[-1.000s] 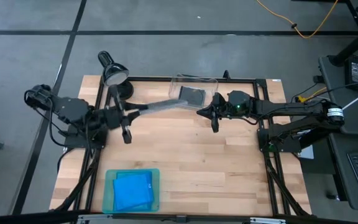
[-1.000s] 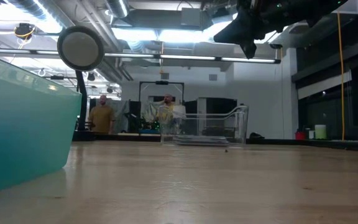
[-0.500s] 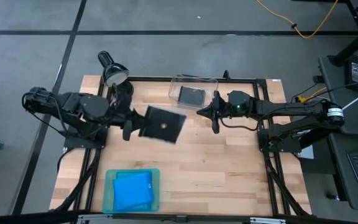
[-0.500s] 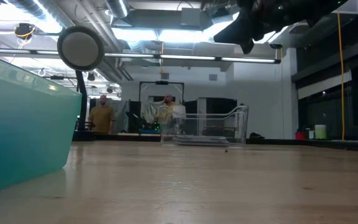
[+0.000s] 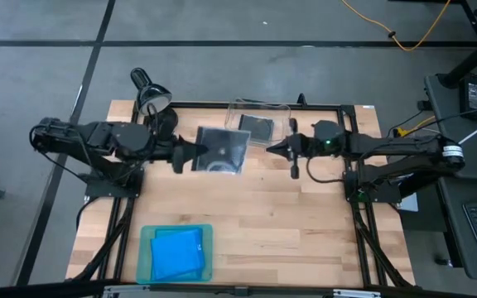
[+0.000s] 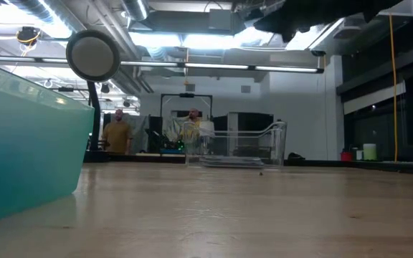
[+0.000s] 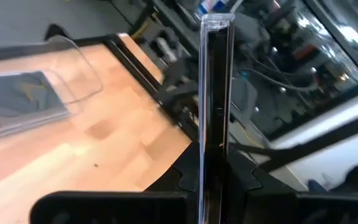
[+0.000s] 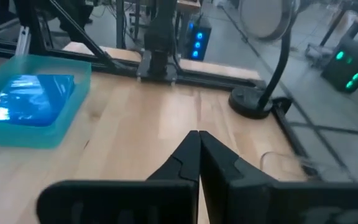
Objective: Pick & place jewel cases by type
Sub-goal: Put the black CD case into the transparent bin
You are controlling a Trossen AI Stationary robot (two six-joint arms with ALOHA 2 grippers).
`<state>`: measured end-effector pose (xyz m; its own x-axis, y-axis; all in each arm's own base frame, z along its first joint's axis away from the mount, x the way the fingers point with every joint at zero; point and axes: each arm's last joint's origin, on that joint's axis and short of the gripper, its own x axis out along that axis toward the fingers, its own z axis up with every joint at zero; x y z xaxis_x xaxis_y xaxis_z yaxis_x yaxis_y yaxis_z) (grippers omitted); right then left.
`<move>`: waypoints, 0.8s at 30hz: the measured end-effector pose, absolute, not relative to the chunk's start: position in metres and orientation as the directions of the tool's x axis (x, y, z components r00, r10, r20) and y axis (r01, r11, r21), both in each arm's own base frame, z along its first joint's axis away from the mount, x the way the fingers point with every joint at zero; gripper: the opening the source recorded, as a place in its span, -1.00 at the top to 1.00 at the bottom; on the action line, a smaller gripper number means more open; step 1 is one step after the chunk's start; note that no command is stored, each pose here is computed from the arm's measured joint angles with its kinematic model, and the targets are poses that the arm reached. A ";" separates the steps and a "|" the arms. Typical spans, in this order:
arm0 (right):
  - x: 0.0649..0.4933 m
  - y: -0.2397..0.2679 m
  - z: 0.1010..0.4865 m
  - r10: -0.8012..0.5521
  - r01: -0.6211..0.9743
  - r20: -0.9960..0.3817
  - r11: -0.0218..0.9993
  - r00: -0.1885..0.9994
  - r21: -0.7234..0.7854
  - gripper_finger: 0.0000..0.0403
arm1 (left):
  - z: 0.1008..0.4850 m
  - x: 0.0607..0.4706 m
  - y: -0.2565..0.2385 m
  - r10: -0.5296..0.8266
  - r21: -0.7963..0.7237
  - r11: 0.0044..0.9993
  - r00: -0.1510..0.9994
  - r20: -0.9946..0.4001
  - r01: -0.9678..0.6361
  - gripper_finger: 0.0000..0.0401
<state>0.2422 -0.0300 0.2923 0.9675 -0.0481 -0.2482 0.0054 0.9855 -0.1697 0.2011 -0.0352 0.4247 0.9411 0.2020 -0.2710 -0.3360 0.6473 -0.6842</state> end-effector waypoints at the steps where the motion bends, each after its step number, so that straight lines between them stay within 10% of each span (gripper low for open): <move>1: 0.237 -0.029 0.296 -0.049 0.002 -0.244 0.982 0.968 -0.188 0.96 | 0.424 0.203 -0.032 0.215 -0.684 0.642 0.938 -0.274 -0.347 0.90; 24: 0.164 -0.020 0.319 -0.047 -0.048 -0.294 0.950 0.954 -0.308 0.96 | 0.339 0.317 0.129 0.240 -0.658 0.589 0.879 -0.411 -0.469 0.90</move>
